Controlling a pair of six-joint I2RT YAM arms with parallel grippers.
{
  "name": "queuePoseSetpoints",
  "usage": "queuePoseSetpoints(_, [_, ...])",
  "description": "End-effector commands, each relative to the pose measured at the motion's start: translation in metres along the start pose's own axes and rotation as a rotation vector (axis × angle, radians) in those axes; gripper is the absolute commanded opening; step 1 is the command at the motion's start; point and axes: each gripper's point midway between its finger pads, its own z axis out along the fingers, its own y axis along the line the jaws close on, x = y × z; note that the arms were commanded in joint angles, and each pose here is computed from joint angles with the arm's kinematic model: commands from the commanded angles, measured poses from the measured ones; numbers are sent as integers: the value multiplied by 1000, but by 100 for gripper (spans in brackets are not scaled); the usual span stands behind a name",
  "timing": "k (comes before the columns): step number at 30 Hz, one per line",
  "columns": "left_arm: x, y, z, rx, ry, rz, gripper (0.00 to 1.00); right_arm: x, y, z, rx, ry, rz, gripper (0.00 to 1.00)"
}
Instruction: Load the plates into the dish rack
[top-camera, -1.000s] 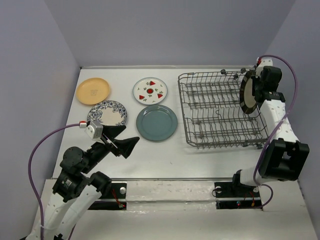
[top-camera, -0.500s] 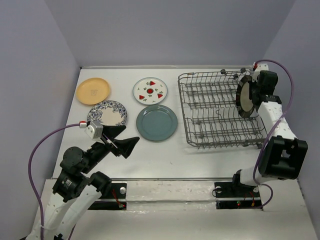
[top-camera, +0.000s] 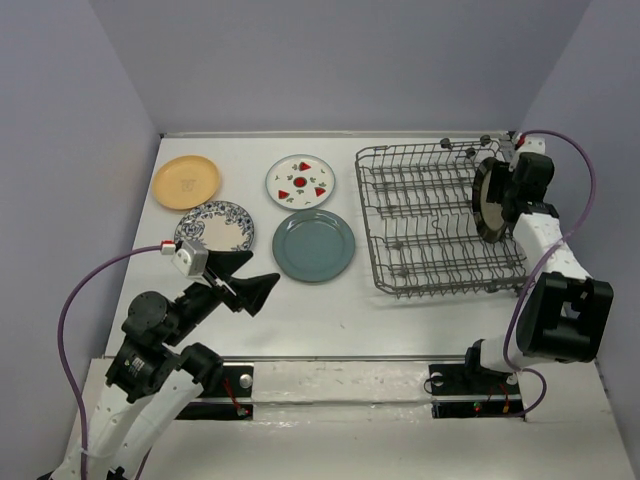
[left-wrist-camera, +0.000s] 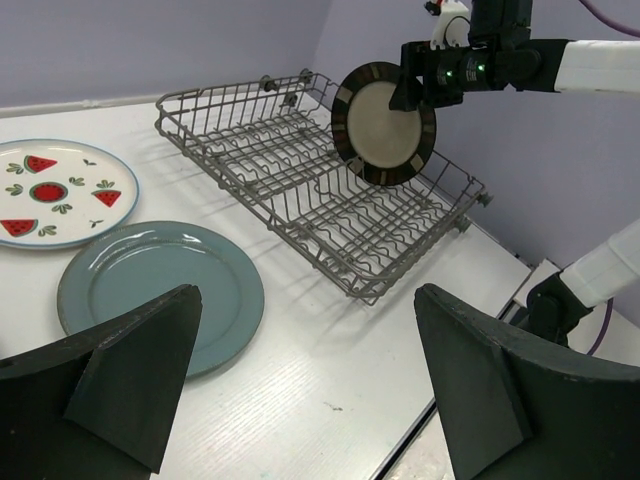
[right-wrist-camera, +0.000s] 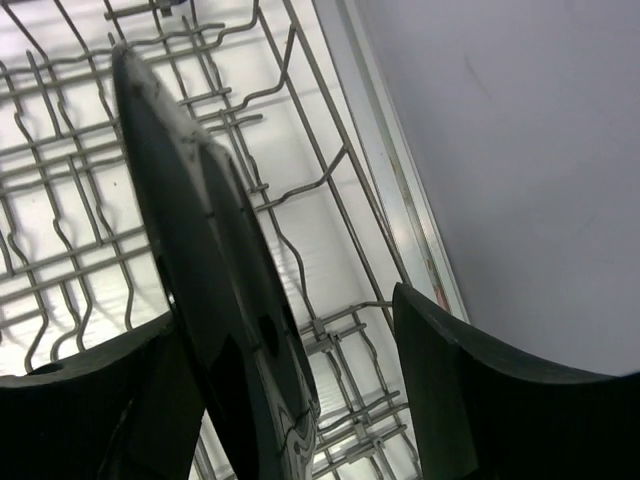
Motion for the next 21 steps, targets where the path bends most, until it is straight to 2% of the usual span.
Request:
queuePoseSetpoints(1, [-21, -7, 1, 12, -52, 6, 99, -57, -18, -13, 61, -158, 102, 74])
queuePoseSetpoints(13, [-17, -3, 5, -5, -34, 0, 99, -89, -10, -29, -10, -195, 192, 78])
queuePoseSetpoints(21, [-16, 8, 7, -65, -25, -18, 99, -126, 10, -55, -157, -238, 376, 78])
